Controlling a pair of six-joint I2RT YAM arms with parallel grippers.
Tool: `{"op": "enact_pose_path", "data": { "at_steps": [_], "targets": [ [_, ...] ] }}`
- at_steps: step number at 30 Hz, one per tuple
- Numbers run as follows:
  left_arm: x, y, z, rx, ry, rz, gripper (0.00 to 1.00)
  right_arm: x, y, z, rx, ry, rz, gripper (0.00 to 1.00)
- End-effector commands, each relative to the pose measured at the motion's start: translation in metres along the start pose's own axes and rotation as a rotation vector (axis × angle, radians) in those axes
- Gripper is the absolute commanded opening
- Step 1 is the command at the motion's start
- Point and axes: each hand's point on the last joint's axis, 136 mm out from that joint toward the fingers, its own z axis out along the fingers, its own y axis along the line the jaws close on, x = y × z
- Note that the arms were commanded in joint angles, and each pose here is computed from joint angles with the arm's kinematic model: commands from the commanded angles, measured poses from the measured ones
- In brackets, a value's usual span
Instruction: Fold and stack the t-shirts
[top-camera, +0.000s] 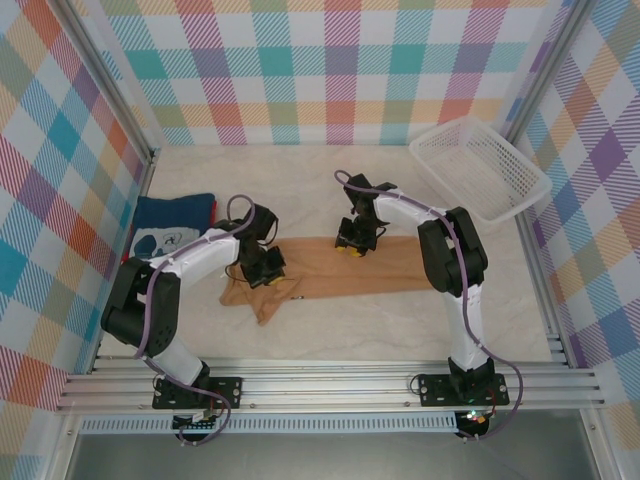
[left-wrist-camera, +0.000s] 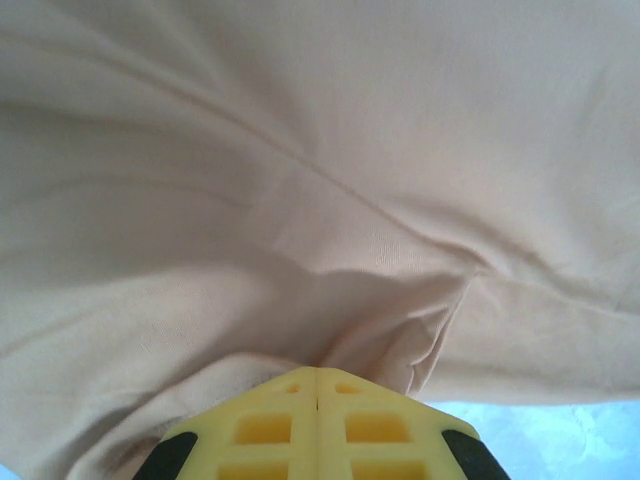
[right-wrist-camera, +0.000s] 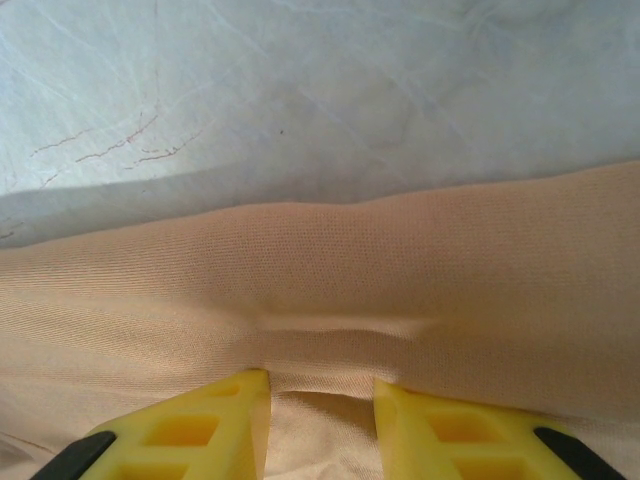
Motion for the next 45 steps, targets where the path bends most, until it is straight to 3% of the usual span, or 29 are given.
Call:
{"op": "enact_pose_path", "data": {
  "at_steps": [1,7,13,17,23,28,31,36,39,45],
  "targets": [
    [0.030,-0.002,-0.005,-0.007,0.078,0.025,0.00,0.007,-0.011,0.007,0.049,0.039,0.027,0.33],
    [0.051,-0.027,0.009,0.015,0.126,0.072,0.00,0.008,-0.013,0.009,0.057,0.049,0.030,0.33],
    [0.075,-0.027,0.028,-0.077,0.191,0.122,0.00,0.009,-0.015,0.010,0.066,0.057,0.034,0.34],
    [0.080,-0.032,0.032,-0.065,0.221,0.143,0.25,0.009,-0.015,0.010,0.068,0.055,0.035,0.34],
    [0.081,-0.048,0.014,0.001,0.220,0.180,0.41,0.003,-0.009,-0.002,0.059,0.017,0.000,0.34],
    [0.065,-0.002,-0.030,-0.061,0.082,0.079,0.48,0.004,-0.002,-0.041,0.061,-0.085,-0.060,0.35],
    [0.077,0.040,-0.036,-0.087,0.083,-0.018,0.46,0.029,0.012,-0.054,-0.005,-0.098,-0.138,0.35],
    [0.101,0.081,-0.018,-0.087,0.096,-0.155,0.45,0.095,0.063,-0.037,-0.182,0.015,-0.344,0.31],
    [0.099,0.085,-0.007,-0.045,0.075,-0.217,0.45,0.127,0.092,-0.022,-0.252,0.100,-0.434,0.27],
    [0.086,0.085,0.003,-0.026,0.008,-0.269,0.45,0.145,0.123,0.009,-0.274,0.198,-0.474,0.22]
  ]
}}
